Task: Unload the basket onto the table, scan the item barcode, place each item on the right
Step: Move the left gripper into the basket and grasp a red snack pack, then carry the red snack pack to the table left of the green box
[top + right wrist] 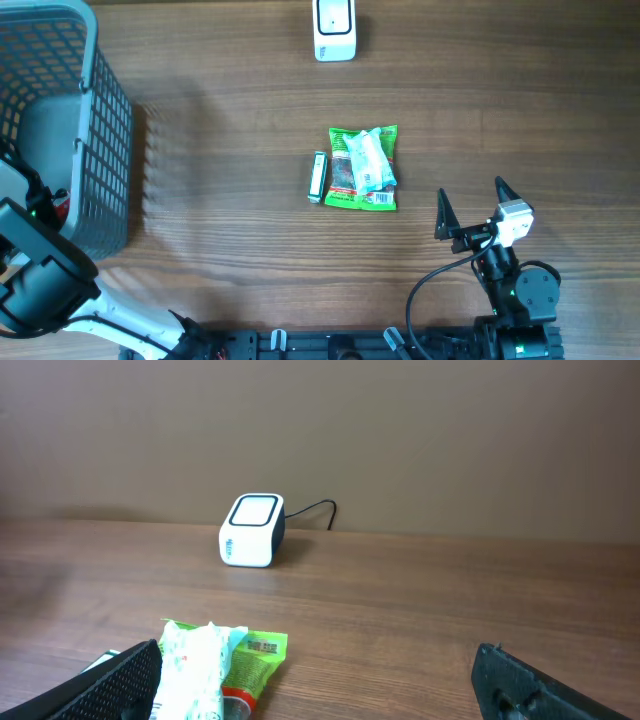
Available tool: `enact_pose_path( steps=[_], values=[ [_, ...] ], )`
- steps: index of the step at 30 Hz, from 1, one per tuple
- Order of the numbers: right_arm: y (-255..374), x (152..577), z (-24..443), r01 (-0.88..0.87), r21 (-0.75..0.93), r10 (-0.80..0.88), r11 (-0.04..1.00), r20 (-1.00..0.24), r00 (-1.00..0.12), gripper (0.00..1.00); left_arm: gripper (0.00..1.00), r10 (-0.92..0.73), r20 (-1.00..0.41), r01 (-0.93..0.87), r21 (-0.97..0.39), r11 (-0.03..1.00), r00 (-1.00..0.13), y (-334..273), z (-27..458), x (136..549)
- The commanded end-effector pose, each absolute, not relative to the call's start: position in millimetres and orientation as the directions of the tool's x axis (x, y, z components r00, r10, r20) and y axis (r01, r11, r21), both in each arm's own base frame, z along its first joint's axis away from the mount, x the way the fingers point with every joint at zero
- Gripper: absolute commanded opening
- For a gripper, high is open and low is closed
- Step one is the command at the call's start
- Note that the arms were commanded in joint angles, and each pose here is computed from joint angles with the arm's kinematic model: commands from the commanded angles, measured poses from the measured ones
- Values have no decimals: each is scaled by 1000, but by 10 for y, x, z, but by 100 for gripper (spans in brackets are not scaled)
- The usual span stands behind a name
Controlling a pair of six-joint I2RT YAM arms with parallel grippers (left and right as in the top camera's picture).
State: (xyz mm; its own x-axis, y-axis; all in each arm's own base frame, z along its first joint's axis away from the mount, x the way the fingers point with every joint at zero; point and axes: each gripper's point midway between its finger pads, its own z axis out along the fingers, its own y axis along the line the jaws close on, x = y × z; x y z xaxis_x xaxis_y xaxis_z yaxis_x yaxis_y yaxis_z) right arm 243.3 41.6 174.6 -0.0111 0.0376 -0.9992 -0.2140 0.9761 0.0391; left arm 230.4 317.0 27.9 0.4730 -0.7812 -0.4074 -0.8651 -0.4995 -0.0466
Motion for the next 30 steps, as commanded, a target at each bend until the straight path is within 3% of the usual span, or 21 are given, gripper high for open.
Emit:
enact_pose_path(
  steps=[1,10,18,26,30],
  values=[
    [395,2434,1764,-204,26,27,979,-1000,0,99,22,-799,-358,-865,-52,-499,483,3089,260,2326],
    [395,2434,1764,-204,26,27,979,-1000,0,100,28,-766,-356,-843,-266,-467,536,3118,1010,2488],
    [395,2434,1764,-204,26,27,979,-1000,0,100,36,-734,-378,-798,-477,-367,564,3007,1857,2652],
    [395,2434,1764,-204,26,27,979,-1000,0,100,29,-754,-529,-818,-575,-20,390,2784,2936,2992],
    [395,2434,1764,-204,26,27,979,-1000,0,100,30,-758,-585,-815,-566,127,288,2464,3513,3099]
  ],
)
